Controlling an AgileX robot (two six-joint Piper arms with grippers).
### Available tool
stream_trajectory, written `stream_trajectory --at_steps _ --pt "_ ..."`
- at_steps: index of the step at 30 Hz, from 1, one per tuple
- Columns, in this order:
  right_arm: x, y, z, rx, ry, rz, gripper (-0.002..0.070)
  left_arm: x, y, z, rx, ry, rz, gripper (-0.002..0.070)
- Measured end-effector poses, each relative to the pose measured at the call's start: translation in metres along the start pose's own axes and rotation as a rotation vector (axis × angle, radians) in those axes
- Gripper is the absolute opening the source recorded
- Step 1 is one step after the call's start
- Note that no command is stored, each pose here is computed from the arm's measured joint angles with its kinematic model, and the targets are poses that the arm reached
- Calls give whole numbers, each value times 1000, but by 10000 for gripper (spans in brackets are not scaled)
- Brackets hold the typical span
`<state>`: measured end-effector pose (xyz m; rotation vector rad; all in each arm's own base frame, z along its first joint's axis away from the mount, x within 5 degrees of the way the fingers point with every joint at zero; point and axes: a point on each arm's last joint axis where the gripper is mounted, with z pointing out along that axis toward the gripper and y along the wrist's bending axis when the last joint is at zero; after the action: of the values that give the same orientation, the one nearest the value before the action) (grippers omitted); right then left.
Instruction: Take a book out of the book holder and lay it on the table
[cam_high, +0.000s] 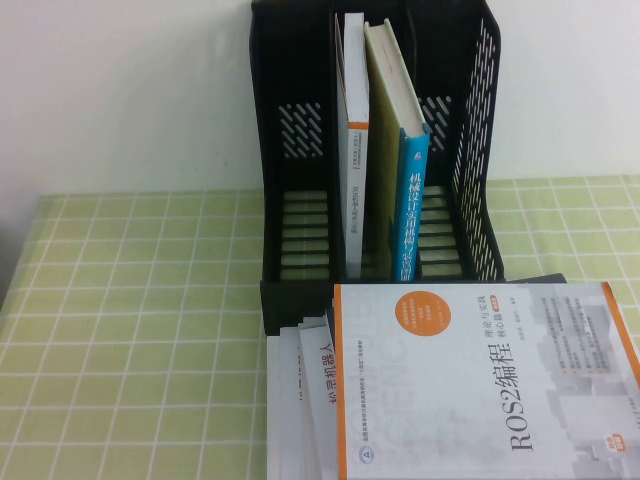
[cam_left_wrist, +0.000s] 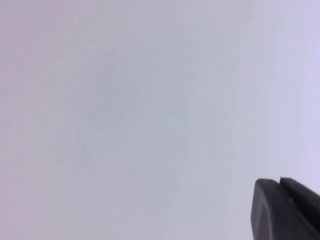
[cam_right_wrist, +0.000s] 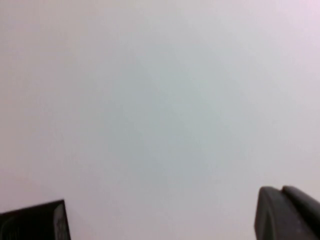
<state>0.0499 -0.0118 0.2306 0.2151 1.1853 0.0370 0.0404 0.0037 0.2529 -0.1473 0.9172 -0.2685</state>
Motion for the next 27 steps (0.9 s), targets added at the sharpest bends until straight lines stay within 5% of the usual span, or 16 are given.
stream_trajectory --at_steps 6,10,17,27 --pt "-8 -2 0 16 -92 85 -2 -24 1 -3 -7 -265 -44 -3" --pt "-16 -3 -2 14 -184 209 -2 -26 3 -4 -37 -284 29 -3" --pt "-52 3 0 -37 -302 346 -2 -51 2 5 -81 -340 -52 -3" --pt "-152 31 37 -107 -335 195 -2 -97 -22 45 9 -276 -96 -3"
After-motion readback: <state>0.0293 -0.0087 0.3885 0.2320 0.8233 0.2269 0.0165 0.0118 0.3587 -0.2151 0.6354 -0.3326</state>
